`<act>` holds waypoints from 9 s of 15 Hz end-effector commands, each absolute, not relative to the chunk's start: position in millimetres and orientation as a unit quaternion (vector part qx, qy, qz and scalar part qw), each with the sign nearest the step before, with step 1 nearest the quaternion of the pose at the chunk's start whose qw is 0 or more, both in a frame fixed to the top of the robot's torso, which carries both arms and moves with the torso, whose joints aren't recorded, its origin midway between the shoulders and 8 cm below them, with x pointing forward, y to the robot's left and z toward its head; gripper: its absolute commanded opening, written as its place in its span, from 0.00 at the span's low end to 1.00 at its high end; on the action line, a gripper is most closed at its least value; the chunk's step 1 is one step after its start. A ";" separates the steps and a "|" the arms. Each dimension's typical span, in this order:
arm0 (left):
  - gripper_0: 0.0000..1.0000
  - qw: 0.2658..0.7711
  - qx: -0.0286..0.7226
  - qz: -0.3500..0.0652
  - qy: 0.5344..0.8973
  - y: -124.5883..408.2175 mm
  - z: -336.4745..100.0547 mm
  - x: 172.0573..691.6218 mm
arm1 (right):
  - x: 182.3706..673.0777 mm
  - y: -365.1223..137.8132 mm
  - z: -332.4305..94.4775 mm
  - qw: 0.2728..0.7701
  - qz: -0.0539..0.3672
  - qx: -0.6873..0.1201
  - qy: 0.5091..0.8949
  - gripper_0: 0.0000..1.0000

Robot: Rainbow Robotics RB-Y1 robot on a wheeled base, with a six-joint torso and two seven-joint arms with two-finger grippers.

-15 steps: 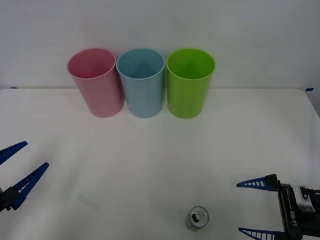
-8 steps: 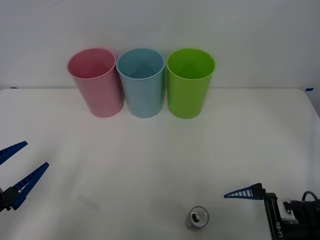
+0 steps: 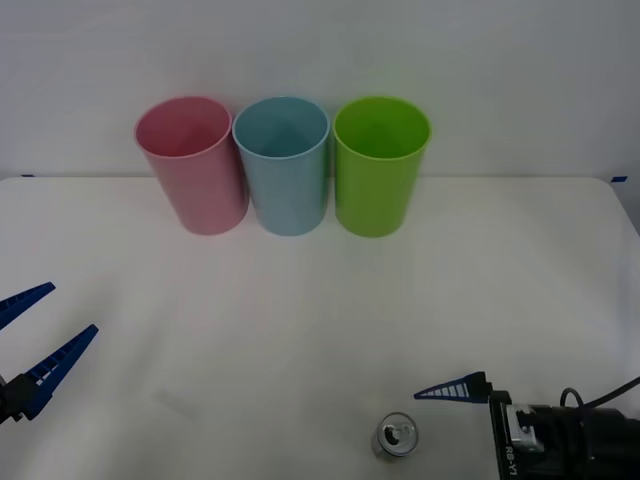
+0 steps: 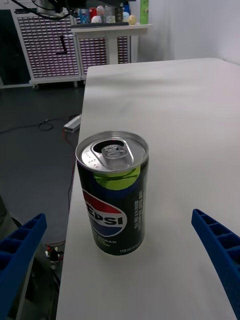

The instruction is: Grasp the object on the table and drop it into the matching bin: aluminum can to the light blue bin, PET bottle to the pink bin.

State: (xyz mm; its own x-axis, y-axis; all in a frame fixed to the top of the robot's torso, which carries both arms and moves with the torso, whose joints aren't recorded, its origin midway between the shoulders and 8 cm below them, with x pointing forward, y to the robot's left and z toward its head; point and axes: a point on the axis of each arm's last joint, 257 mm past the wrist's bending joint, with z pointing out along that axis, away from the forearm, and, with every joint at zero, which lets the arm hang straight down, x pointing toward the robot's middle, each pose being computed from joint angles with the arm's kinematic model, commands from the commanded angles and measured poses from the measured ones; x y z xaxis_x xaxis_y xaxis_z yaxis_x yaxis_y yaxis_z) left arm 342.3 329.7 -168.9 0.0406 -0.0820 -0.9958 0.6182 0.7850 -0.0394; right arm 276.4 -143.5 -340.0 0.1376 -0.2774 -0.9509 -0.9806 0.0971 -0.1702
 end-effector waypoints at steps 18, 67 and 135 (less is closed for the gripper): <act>1.00 0.691 0.208 -0.253 0.645 329.7 -168.9 342.3 | 285.4 -90.1 -354.8 0.518 0.342 -0.561 0.548 0.04; 1.00 0.691 0.208 -0.253 0.645 329.7 -168.9 342.3 | 536.1 -12.3 -14.4 0.740 0.317 -0.227 0.548 0.00; 1.00 0.691 0.208 -0.253 0.645 329.7 -168.9 342.3 | 408.8 -170.1 -153.6 0.674 0.208 -0.340 0.622 1.00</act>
